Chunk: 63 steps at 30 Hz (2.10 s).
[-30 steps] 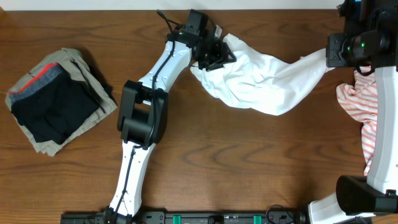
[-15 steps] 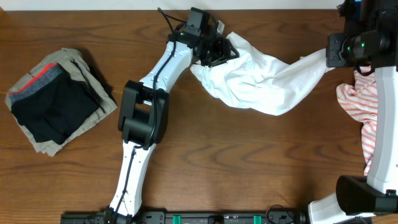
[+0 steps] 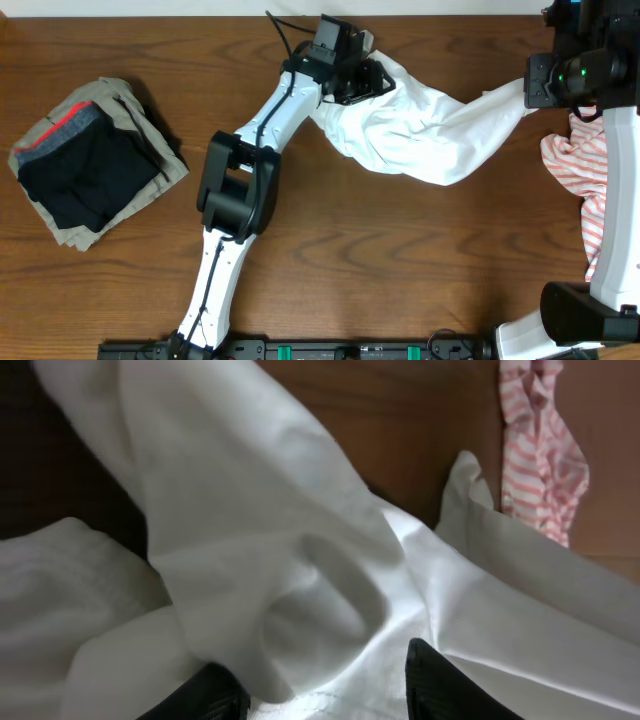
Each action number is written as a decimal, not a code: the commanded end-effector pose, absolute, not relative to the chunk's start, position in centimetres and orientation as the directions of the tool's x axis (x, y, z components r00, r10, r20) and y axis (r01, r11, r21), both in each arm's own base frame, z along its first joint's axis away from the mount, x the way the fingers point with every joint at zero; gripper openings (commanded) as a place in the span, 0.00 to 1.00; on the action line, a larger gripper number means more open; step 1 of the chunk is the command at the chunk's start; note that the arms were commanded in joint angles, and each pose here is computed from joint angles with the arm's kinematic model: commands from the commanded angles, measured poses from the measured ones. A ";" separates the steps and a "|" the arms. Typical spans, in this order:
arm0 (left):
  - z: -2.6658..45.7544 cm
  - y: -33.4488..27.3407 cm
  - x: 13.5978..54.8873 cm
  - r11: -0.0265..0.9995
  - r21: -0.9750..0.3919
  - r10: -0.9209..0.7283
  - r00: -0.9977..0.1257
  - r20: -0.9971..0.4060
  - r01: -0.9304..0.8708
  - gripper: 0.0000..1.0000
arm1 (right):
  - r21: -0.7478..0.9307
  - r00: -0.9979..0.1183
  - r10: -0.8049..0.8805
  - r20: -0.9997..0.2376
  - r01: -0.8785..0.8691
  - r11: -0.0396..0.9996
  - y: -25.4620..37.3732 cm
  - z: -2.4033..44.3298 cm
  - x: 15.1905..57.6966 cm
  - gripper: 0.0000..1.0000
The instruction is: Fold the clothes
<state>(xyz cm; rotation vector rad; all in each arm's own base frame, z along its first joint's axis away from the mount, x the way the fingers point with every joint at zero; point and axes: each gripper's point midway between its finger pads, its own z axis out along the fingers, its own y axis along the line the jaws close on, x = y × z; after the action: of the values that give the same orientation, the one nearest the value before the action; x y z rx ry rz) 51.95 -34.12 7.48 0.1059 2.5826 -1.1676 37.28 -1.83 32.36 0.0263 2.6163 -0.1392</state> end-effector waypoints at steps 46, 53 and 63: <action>2.0 -33.6 52.5 0.803 -0.572 -0.055 -0.936 -0.349 0.166 0.41 | -0.097 -0.868 -0.027 -0.495 0.025 0.995 -1.4 32.3 37.4 0.01; 1.2 -34.7 51.9 0.800 -0.568 -0.025 -0.935 -0.354 0.194 0.40 | -0.097 -0.868 -0.027 -0.495 0.025 0.995 -1.4 32.3 37.4 0.01; 1.5 -35.4 51.9 0.792 -0.553 0.019 -0.916 -0.401 0.258 0.15 | -0.096 -0.868 -0.026 -0.495 0.025 0.995 -1.4 32.3 37.4 0.01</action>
<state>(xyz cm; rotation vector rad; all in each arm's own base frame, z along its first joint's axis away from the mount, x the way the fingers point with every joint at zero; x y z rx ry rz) 52.46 -35.20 3.35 0.1541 2.5839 -0.9082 37.28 -1.82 32.36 0.0242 2.6164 -0.1392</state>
